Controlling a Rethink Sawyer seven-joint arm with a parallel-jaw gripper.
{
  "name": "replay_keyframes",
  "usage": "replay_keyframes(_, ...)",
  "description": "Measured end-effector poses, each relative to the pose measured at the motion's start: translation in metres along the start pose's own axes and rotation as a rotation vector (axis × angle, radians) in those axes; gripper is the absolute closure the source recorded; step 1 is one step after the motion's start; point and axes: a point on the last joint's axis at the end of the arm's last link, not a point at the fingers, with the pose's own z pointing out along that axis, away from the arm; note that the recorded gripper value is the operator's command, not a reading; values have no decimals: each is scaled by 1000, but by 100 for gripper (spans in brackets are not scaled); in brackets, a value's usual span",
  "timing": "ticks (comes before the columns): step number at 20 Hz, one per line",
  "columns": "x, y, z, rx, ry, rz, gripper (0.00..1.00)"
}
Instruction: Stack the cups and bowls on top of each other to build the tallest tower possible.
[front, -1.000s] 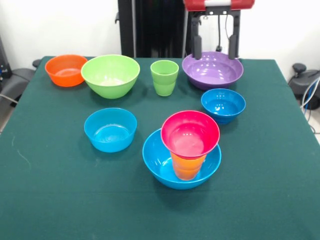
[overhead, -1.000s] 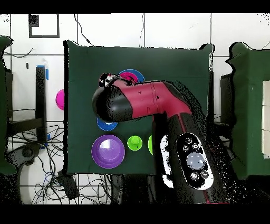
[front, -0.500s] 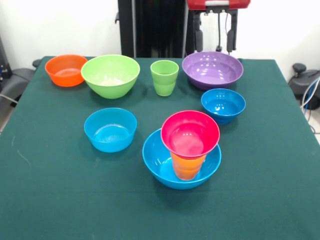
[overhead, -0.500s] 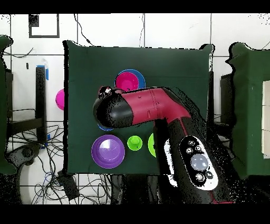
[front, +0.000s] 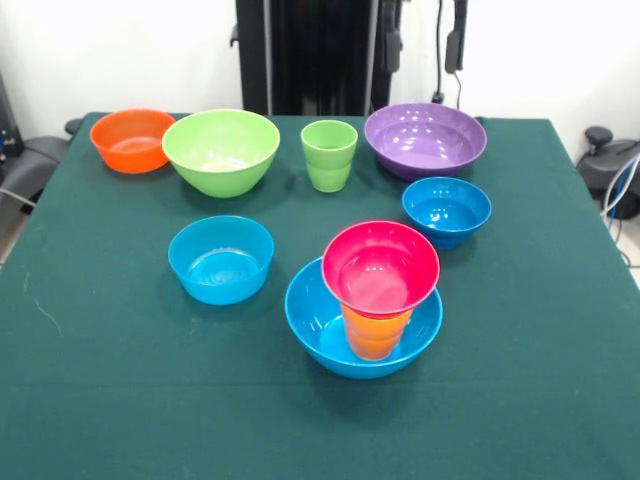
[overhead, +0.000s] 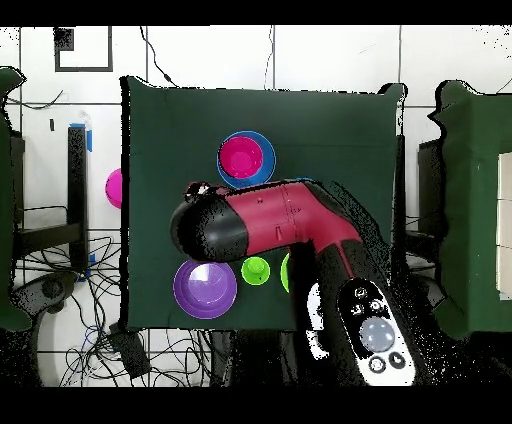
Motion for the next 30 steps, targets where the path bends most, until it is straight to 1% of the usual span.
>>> replay_keyframes(10,9,-4,-28,25,-40,-24,0)
replay_keyframes(13,11,-4,-33,28,-46,-30,0)
replay_keyframes(20,5,-4,-47,28,-80,-38,0)
replay_keyframes(30,6,-1,-47,25,-80,-44,0)
